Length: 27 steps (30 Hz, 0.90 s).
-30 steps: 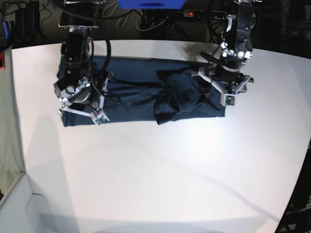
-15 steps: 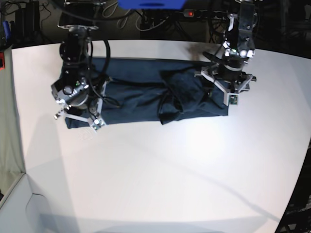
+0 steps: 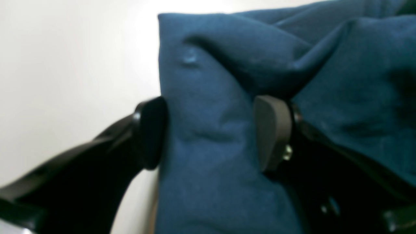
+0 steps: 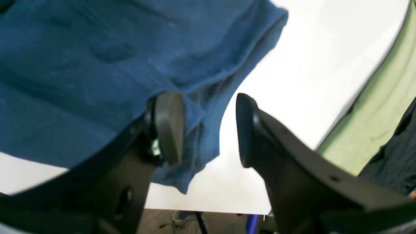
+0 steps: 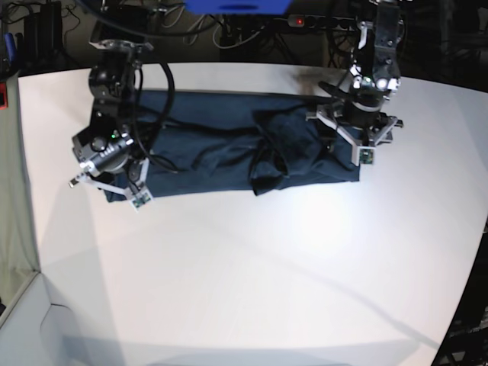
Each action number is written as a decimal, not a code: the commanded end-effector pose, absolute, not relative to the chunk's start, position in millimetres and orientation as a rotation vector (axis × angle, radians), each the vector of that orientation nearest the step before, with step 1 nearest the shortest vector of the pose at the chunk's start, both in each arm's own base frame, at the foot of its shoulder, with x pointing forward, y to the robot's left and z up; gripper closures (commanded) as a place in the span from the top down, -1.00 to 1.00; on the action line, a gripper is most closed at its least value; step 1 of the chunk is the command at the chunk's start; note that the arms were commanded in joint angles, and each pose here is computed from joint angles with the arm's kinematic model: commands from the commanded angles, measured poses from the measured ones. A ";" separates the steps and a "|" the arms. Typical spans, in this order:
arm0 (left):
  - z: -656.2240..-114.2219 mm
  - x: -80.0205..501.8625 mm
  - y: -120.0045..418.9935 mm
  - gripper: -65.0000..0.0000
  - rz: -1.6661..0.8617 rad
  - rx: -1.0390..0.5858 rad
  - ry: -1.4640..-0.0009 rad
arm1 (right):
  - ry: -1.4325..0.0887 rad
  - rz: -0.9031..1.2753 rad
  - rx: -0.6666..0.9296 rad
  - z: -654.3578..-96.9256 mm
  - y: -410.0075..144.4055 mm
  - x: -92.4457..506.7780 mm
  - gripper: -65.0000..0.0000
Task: Layout the t-shirt on the table in an organized manner, then fold the t-shirt properly
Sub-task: 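Release the strip and move the left gripper to the strip's end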
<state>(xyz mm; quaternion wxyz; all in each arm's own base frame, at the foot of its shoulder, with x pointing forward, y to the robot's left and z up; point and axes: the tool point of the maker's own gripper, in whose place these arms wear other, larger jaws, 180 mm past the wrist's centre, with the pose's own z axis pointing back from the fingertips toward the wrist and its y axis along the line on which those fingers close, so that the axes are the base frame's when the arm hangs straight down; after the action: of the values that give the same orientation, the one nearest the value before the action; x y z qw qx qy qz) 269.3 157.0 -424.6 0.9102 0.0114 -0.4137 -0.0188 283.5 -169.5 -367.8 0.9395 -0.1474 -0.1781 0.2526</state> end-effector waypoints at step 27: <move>-326.2 276.0 177.5 0.23 0.020 0.088 -1.086 | -0.355 0.291 -0.269 -367.2 -208.9 295.6 0.28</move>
<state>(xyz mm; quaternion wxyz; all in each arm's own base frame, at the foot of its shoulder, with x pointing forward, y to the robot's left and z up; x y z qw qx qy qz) 269.9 176.1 -339.1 0.8682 0.0390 -0.4946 0.0096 283.1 -205.0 -381.7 0.9697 -0.1218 -0.1527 0.1466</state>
